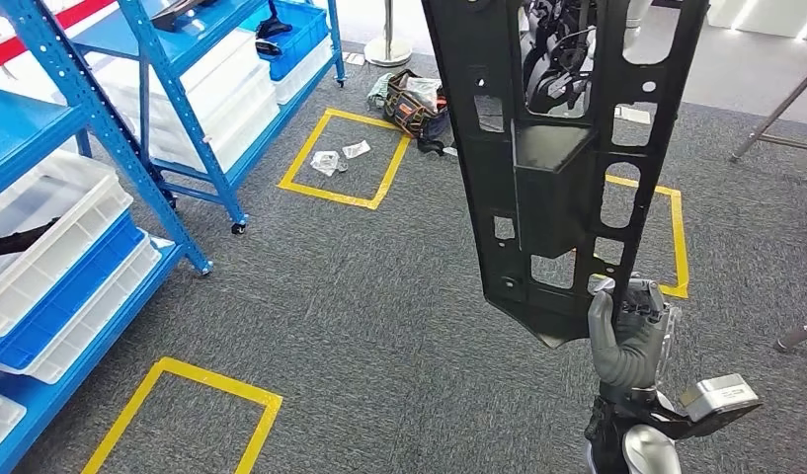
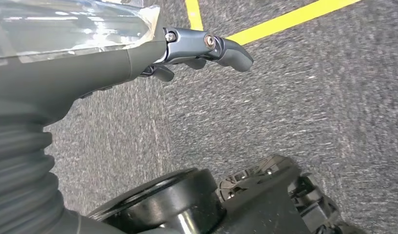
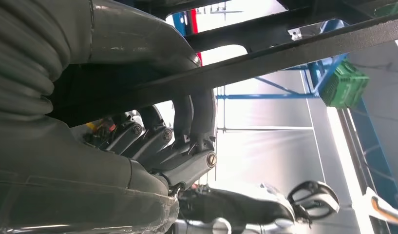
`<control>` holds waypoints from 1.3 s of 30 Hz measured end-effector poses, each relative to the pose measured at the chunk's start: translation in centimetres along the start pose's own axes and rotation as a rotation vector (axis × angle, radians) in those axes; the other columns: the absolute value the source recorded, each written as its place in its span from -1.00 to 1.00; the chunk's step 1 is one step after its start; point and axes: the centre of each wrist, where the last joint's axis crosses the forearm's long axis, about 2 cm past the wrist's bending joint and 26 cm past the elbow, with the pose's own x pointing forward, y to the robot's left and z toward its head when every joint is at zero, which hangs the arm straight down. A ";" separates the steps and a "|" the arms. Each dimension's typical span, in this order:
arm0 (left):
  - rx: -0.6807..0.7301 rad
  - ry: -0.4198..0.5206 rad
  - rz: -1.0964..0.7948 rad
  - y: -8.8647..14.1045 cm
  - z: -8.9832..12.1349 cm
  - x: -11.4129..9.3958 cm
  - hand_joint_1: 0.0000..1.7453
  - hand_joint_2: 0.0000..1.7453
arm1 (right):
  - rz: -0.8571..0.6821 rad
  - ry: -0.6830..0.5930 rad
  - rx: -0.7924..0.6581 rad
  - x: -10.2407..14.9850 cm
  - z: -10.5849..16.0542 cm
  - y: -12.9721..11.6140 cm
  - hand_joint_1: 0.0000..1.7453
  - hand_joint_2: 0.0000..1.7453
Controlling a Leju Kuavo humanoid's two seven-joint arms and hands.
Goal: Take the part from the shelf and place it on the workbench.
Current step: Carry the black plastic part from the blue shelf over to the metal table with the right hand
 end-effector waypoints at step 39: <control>-0.082 -0.053 -0.014 1.3 -0.7 0.6 -1.00 1.00 | 0.031 -0.029 -0.092 0.9 -0.4 -2.0 1.00 1.00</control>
